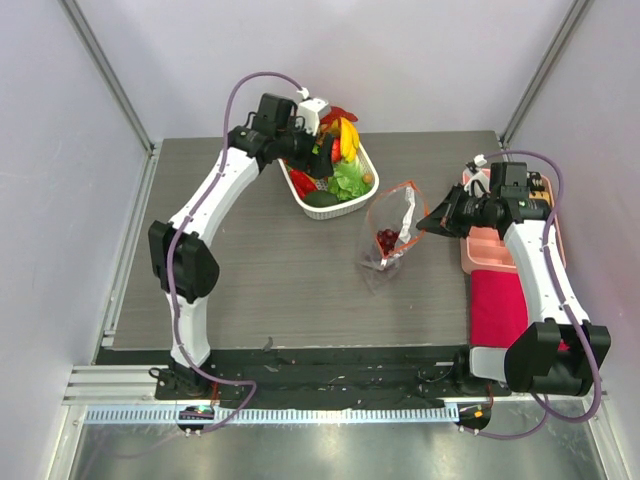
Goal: Place the food in the zip-top bag and seal the zipper
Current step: Adjust the zipper food storage bag at the center of the board, then pick up the fake fruit from the bin.
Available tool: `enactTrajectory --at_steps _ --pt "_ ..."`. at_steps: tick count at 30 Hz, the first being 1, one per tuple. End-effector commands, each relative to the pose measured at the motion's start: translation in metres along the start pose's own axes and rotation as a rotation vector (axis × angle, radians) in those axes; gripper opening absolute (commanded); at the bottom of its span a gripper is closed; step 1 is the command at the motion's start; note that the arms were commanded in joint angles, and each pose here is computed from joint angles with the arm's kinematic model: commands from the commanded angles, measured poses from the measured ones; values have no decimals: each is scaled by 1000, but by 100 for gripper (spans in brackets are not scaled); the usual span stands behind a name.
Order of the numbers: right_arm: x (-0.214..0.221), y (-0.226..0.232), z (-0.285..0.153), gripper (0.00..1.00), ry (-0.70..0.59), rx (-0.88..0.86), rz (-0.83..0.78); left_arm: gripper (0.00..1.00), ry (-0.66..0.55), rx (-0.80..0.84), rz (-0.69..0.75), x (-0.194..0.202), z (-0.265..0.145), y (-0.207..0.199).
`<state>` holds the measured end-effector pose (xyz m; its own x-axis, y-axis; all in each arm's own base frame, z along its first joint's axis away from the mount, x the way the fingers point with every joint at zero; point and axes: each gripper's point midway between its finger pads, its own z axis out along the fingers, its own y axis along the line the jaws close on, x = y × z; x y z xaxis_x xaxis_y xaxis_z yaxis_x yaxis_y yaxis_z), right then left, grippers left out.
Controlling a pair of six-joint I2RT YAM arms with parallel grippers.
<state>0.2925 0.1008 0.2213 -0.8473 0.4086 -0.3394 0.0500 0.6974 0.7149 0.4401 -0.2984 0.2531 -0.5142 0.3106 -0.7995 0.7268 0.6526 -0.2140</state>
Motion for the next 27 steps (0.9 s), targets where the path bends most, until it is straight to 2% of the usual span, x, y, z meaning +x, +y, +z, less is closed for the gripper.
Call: enactTrajectory --at_steps 1,3,5,8,9,10,13,14,15,17,18,27 --pt "-10 7 0 1 -31 -27 -13 81 -26 -226 -8 -9 -6 66" --pt "-11 8 0 1 -35 -31 -18 80 -29 -294 -138 1 0 81" --pt "-12 7 0 1 -40 -27 -18 80 -65 -294 -193 2 8 83" --pt "-12 5 2 1 -35 -24 -12 80 -70 -180 -170 6 23 69" --pt "-12 5 2 1 -35 -24 -13 80 -57 -59 -135 8 27 50" --pt "-11 5 2 1 -33 -25 -12 80 -41 -8 -57 12 30 45" --pt "-12 7 1 1 -36 -30 -15 80 54 113 56 41 44 38" --pt "-13 7 2 1 -36 -30 -15 80 54 120 93 35 44 39" --pt "-13 8 1 1 -38 -32 -18 80 152 141 70 63 53 42" --pt "-13 8 1 1 -35 -34 -19 79 171 168 172 62 54 44" --pt "-13 7 2 1 -32 -35 -17 79 227 189 173 79 57 45" --pt "-13 5 5 1 -20 -34 -6 75 323 234 405 107 63 51"
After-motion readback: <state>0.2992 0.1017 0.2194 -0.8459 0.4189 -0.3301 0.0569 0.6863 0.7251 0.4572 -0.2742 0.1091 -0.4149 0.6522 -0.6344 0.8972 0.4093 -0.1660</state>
